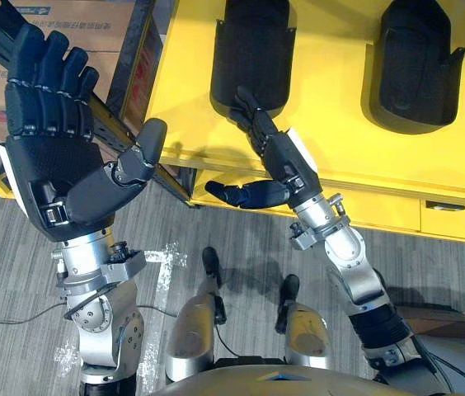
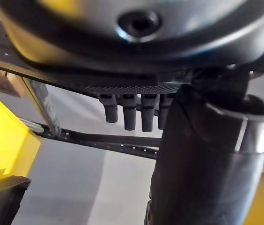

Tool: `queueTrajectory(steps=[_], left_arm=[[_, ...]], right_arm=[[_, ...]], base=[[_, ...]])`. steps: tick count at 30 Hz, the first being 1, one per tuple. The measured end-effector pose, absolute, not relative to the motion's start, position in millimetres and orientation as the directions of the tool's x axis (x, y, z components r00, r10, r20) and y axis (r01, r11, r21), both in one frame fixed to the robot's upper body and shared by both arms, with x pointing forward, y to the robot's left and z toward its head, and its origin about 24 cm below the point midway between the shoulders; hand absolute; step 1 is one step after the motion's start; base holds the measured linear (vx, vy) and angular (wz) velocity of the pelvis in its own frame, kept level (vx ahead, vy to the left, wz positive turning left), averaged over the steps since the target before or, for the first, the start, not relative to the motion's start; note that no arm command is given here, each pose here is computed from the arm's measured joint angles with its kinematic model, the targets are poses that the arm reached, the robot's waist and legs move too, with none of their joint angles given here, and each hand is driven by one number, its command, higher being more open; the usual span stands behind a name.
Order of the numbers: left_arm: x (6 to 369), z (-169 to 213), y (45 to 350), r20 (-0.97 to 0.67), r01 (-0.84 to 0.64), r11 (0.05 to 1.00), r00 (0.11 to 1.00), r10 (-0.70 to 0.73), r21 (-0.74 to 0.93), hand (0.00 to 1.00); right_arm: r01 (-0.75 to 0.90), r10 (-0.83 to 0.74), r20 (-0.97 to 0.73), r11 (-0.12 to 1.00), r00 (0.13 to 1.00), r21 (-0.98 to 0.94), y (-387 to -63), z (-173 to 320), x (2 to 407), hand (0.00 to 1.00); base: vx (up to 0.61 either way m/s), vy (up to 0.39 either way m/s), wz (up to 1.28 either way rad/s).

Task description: Walk over and take three plastic housings, then place them on the shelf

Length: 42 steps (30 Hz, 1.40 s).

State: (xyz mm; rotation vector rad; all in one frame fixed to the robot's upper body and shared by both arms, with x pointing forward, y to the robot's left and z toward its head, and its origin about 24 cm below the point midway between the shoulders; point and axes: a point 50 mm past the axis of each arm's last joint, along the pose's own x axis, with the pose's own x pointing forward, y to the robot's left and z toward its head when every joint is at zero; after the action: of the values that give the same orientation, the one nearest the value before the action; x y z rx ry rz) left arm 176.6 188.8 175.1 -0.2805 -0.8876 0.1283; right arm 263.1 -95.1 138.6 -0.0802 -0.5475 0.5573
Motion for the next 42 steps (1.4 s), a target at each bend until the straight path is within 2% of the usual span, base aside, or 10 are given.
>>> queueTrajectory(steps=[31,38,42], left_arm=[[177,176,188,0.756,0.046,0.955,0.623,0.202,-0.293,1.00],[175,175,187,0.761,0.063,0.960,0.625,0.176,-0.274,1.00],[175,176,183,0.781,0.116,0.970,0.617,0.097,-0.212,1.00]], right_arm=[[-0.459,0.522,0.482,0.852,0.704,-0.253,-93,146,274,1.00],[-0.505,0.518,0.451,0.848,0.727,-0.161,-101,126,253,1.00],[-0.477,0.462,0.523,0.871,0.717,-0.116,-113,134,241,1.00]], base=[[0.00,0.000,0.00],[0.02,-0.011,-0.02],[0.08,-0.028,-0.05]])
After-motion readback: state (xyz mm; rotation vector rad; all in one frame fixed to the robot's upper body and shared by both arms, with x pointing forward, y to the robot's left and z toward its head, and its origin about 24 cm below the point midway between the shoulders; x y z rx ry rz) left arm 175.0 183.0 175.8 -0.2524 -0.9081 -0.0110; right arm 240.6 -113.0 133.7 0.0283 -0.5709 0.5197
